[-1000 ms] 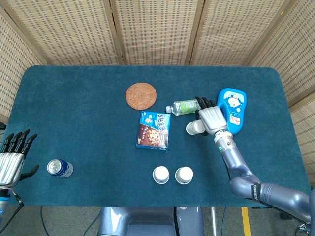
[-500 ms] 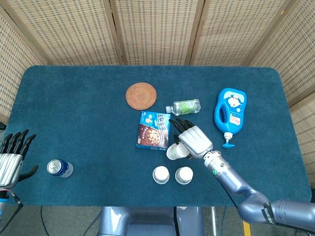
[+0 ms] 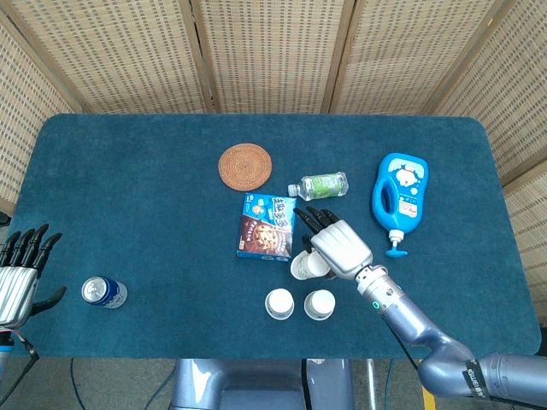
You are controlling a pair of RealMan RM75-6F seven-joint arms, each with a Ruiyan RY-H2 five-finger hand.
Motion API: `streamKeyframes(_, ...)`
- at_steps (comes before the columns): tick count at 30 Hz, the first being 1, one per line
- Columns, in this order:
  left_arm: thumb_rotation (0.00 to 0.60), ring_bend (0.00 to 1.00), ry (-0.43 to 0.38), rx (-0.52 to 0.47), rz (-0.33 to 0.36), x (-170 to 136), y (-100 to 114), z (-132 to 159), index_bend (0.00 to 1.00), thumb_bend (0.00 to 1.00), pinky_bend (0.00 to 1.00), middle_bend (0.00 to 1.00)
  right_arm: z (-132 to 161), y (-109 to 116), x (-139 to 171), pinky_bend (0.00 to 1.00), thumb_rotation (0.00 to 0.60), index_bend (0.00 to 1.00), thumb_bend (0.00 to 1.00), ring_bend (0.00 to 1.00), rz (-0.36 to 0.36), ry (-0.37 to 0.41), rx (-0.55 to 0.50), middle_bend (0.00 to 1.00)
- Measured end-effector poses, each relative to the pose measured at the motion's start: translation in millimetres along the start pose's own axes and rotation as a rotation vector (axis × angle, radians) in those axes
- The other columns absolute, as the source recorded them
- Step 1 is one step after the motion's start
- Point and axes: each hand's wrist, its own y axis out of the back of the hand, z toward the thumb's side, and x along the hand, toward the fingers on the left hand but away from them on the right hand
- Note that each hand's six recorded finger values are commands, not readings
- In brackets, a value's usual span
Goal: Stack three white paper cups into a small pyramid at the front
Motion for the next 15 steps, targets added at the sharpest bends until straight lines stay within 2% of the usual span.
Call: streamKeyframes(15, 0.6, 0.0, -0.006, -0.015, 0.014, -4.9, 7.2, -1.0, 0.1, 0.24, 0.0, 0.0, 20.4, 4.8, 32.1, 0.18, 0.6, 0.61, 0.14, 0.0, 0.021, 0.026, 0.033, 0.08)
